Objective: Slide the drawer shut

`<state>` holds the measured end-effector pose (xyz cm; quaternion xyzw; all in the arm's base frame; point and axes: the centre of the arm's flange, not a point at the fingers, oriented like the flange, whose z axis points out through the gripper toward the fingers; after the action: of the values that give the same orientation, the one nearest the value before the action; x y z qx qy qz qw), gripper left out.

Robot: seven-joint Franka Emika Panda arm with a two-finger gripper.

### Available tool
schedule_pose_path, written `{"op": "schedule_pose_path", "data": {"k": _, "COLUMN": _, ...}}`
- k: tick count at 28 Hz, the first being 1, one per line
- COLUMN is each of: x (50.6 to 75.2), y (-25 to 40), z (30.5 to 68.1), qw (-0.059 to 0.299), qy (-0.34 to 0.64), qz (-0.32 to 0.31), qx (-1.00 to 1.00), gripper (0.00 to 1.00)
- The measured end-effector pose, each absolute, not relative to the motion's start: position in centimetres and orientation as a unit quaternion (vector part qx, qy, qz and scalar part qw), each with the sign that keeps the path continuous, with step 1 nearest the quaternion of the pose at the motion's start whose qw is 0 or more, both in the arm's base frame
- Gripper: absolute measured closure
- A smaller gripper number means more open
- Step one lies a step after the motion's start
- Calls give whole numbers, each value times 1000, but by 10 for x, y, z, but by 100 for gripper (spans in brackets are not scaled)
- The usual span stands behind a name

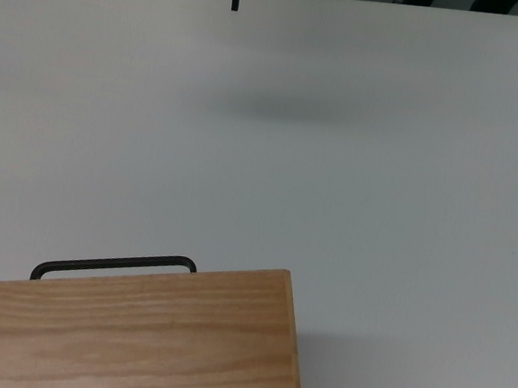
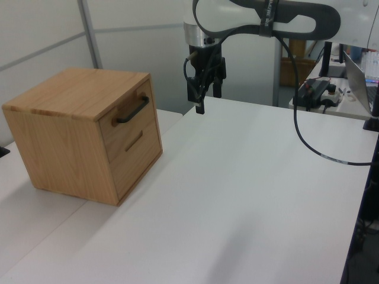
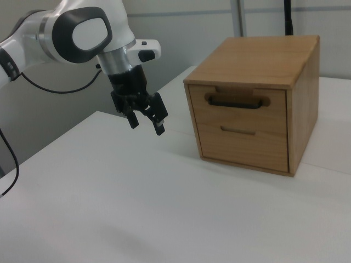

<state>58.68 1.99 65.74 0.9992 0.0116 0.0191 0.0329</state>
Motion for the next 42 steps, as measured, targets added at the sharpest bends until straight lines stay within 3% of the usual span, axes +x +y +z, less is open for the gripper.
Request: {"op": "schedule_pose_path", "data": {"k": 42, "x": 582, "y": 21, "z": 665, "qw": 25, "qy": 12, "qz": 26, "qx": 999, "gripper": 0}}
